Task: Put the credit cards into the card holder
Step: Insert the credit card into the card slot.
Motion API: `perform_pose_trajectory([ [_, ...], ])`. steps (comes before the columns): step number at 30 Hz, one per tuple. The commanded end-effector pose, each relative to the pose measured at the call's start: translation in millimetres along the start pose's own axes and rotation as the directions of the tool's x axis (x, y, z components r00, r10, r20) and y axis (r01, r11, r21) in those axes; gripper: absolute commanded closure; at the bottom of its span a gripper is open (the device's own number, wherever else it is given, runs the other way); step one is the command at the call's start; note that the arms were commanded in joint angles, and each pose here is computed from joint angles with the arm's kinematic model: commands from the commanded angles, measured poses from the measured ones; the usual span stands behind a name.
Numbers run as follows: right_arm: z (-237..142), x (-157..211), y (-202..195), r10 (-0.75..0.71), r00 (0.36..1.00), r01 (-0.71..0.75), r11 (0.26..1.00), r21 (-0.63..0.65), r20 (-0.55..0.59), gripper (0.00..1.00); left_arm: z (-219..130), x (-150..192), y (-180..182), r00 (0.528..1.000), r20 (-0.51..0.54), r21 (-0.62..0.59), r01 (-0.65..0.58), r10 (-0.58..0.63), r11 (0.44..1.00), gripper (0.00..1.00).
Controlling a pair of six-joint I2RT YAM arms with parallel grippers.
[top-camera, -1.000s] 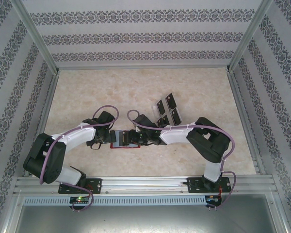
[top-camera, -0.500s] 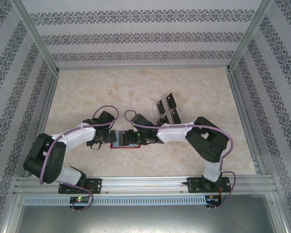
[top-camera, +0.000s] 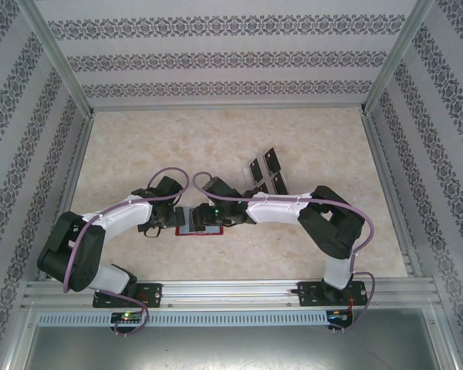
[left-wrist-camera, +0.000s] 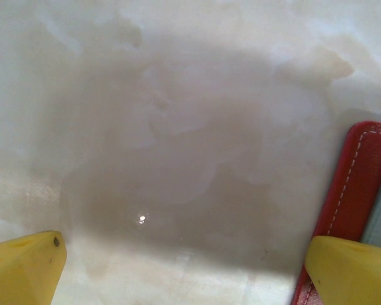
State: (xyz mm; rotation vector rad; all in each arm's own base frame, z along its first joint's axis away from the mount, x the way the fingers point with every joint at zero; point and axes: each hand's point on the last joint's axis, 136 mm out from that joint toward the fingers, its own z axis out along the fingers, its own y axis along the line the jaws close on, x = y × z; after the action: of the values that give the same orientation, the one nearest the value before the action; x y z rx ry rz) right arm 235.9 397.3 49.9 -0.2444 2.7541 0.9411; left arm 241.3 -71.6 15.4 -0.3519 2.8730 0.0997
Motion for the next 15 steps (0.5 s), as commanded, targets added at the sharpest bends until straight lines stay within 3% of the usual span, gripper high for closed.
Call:
perform_pose_trajectory([
  [1, 6, 1, 2, -0.03, 0.999, 0.03, 0.999, 0.017, -0.012, 0.54, 12, 19, -5, 0.998, -0.058, 0.018, -0.018, 0.019, 1.0, 0.0],
  [15, 3, 5, -11, -0.023, 1.0, 0.023, 0.998, 0.059, -0.006, 0.54, 12, 19, -5, 0.998, -0.057, 0.022, -0.017, 0.018, 1.0, 0.0],
])
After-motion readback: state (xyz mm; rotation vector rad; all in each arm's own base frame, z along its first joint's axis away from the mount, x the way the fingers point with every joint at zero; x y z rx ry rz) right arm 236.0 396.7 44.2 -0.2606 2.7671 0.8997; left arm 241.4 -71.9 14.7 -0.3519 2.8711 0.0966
